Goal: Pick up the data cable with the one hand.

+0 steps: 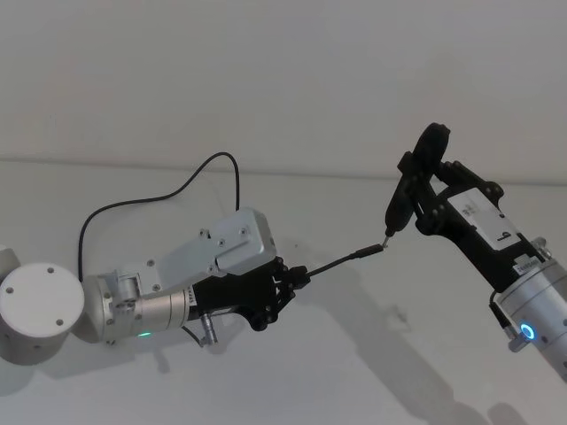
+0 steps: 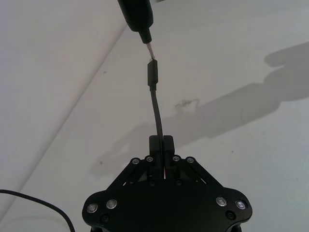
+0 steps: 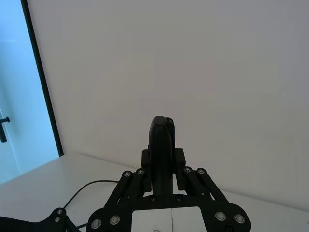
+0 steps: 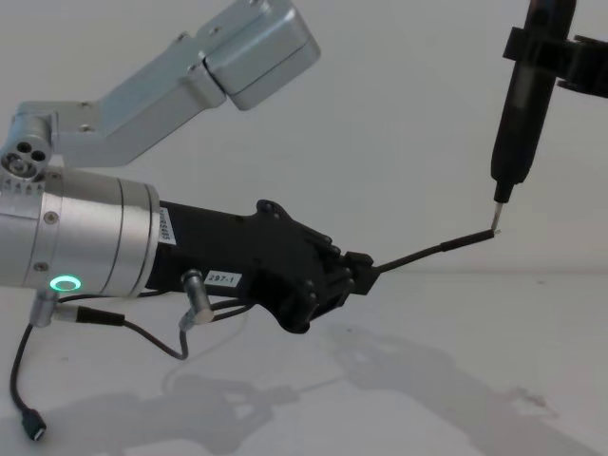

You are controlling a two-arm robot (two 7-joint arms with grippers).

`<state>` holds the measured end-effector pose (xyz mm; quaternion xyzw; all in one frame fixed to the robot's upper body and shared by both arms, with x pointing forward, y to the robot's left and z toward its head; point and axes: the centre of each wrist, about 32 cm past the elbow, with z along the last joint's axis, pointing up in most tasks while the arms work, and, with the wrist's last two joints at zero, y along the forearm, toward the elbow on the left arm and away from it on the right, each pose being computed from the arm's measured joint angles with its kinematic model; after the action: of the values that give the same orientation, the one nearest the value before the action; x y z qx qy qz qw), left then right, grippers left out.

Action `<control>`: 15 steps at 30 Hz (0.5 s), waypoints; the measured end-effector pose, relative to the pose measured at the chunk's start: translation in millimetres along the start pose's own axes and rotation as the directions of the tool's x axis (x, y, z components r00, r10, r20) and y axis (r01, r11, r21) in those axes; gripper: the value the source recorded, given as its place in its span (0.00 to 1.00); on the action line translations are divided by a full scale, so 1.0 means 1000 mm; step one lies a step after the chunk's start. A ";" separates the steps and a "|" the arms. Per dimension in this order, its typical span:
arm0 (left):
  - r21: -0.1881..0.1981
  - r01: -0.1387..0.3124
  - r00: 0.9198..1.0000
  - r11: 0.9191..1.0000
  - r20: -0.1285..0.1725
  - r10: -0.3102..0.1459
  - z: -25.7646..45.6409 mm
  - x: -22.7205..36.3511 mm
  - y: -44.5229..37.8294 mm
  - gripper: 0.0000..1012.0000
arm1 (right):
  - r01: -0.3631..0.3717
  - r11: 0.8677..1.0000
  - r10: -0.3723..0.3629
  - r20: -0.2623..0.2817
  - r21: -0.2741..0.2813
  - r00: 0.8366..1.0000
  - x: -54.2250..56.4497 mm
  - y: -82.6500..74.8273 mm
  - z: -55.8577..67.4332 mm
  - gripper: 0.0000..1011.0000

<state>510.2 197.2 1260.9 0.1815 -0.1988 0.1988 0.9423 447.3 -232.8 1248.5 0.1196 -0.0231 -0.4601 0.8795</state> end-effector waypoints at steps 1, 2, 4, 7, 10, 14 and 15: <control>0.000 0.000 1.000 1.000 0.000 0.000 0.0000 0.0000 0.0000 0.05 | -0.001 1.000 0.001 0.000 -0.001 1.000 0.000 0.000 0.000 0.27; 0.000 0.000 1.000 1.000 0.000 0.000 0.0000 0.0000 0.0000 0.05 | -0.002 1.000 0.002 0.000 -0.001 1.000 0.000 0.000 0.000 0.27; 0.000 0.000 1.000 1.000 0.001 0.000 0.0000 0.0000 0.0001 0.05 | -0.004 1.000 0.004 0.000 -0.003 1.000 0.000 0.001 0.000 0.27; -0.001 0.000 1.000 1.000 0.001 0.000 0.0001 0.0000 0.0001 0.05 | -0.004 1.000 0.004 0.000 -0.004 1.000 0.000 0.001 0.000 0.27; -0.001 0.000 1.000 1.000 0.001 0.000 0.0001 0.0000 0.0002 0.05 | -0.004 1.000 0.004 0.003 -0.007 1.000 0.000 0.002 0.000 0.27; -0.002 0.000 1.000 1.000 0.002 0.000 0.0002 0.0000 0.0002 0.05 | -0.002 1.000 0.002 0.005 -0.008 1.000 0.001 0.002 0.000 0.27; -0.002 0.000 1.000 1.000 0.002 0.000 0.0002 0.0000 0.0002 0.05 | -0.002 1.000 0.002 0.006 -0.009 1.000 0.001 0.002 0.000 0.27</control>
<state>510.1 197.3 1261.1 0.1809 -0.1998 0.1983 0.9423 449.1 -232.7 1249.2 0.1145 -0.0237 -0.4597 0.8804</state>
